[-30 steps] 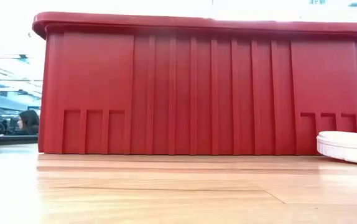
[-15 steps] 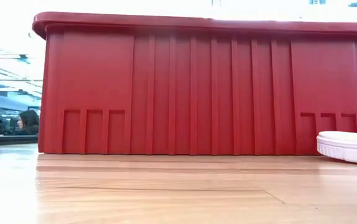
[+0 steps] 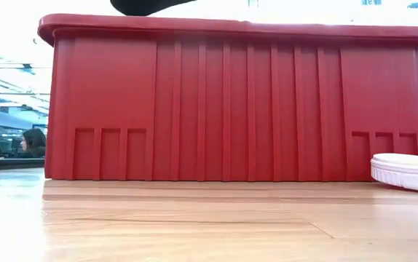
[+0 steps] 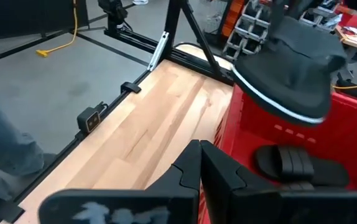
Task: Pick and place slides into bin
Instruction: Put the black slipper into the red red container
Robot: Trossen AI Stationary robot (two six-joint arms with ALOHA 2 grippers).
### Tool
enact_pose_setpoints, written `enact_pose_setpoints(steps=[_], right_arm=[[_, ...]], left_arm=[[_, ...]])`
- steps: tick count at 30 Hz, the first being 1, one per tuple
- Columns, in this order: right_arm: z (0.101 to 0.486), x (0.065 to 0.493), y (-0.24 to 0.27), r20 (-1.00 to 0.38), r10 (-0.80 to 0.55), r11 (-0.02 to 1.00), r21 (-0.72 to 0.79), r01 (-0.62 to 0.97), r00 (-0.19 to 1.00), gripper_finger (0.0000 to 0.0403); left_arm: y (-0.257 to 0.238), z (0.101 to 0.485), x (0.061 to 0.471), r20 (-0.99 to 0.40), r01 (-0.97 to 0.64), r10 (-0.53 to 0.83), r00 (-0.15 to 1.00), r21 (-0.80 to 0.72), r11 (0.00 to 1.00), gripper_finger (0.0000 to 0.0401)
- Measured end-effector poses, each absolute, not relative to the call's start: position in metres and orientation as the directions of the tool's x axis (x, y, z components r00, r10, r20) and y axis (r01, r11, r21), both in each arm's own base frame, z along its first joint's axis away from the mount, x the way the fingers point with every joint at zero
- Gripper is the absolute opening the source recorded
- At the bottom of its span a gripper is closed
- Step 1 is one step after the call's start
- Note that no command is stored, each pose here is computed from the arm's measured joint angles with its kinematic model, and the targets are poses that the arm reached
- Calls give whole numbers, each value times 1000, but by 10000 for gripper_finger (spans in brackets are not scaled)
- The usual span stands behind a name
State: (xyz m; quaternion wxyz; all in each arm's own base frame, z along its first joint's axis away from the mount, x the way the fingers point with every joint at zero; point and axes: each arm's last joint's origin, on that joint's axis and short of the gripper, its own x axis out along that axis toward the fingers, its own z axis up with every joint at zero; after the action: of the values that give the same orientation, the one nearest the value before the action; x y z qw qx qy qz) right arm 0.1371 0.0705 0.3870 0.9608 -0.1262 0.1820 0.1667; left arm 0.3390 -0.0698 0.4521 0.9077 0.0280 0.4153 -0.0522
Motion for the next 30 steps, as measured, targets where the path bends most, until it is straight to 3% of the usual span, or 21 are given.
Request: enact_pose_setpoints(steps=[8, 16, 22, 30], right_arm=[[388, 141, 63, -375, 141, 953, -200, -229, 916, 0], [390, 144, 54, -346, -15, 984, -171, -48, 938, 0], [393, 148, 49, -300, -99, 985, -167, 50, 949, 0], [393, 155, 36, -265, -360, 925, -225, 306, 895, 0]], left_arm=[[-21, 449, 342, -788, 196, 23, 615, 182, 964, 0], [28, 441, 346, -818, 390, 103, 566, 377, 840, 0], [62, 423, 358, -851, 524, 67, 521, 380, 762, 0], [96, 397, 380, -866, 599, 47, 498, 383, 703, 0]])
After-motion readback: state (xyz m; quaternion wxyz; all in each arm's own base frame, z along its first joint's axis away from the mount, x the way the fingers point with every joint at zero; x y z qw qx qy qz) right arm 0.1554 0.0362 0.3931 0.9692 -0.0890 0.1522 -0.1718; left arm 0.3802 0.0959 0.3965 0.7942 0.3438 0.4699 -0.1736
